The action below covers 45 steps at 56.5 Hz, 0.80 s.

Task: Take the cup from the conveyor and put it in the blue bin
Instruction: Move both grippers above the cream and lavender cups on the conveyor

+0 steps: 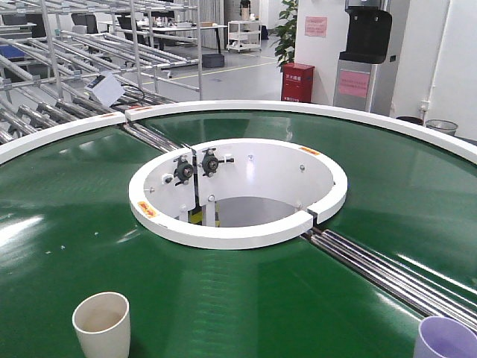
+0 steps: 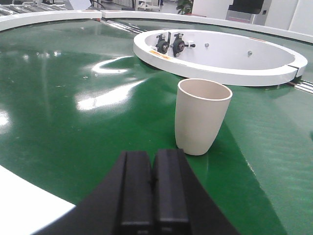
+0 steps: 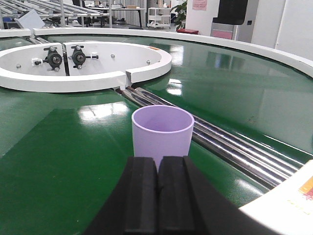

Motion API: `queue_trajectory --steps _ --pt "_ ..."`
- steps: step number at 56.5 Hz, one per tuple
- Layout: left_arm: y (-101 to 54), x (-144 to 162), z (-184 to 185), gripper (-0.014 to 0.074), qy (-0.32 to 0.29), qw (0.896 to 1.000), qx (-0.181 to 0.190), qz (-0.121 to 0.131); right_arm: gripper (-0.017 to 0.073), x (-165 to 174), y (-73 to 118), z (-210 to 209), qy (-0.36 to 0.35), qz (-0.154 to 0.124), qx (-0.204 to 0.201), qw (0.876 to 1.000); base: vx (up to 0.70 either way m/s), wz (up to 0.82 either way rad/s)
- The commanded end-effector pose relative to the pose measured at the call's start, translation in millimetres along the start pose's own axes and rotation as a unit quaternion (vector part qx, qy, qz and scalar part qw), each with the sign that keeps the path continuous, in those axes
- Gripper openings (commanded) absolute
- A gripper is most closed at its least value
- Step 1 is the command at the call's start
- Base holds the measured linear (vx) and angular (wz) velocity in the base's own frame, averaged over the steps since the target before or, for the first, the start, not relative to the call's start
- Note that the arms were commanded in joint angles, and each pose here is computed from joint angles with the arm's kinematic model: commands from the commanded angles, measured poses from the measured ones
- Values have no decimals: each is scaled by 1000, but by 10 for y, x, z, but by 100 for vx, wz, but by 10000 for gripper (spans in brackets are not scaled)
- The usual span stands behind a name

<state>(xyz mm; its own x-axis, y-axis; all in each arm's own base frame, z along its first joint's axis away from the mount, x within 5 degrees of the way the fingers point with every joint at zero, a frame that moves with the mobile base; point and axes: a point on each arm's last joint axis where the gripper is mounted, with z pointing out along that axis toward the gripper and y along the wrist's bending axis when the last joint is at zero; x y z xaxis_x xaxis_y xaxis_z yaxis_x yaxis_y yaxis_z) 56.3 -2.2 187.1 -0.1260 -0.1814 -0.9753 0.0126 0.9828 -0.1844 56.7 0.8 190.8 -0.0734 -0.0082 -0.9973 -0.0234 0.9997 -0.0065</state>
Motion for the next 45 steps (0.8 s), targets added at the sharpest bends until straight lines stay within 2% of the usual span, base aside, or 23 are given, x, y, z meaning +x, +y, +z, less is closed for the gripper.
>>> queue_trajectory --steps 1,21,35,45 --pt "-2 -34 3 -6 -36 999 4 -3 -9 -24 6 -1 -41 -7 -2 999 0 0" --pt "-6 -61 1 -6 -50 999 6 -3 -9 -65 11 -5 -64 -6 -5 998 0 0" --pt "-34 -234 -35 -6 -147 989 22 -3 -9 -284 36 -62 -187 -6 -18 982 0 0" --pt "-46 -312 -62 -6 -188 982 29 -5 -9 -361 34 -79 -191 -4 -17 981 0 0"
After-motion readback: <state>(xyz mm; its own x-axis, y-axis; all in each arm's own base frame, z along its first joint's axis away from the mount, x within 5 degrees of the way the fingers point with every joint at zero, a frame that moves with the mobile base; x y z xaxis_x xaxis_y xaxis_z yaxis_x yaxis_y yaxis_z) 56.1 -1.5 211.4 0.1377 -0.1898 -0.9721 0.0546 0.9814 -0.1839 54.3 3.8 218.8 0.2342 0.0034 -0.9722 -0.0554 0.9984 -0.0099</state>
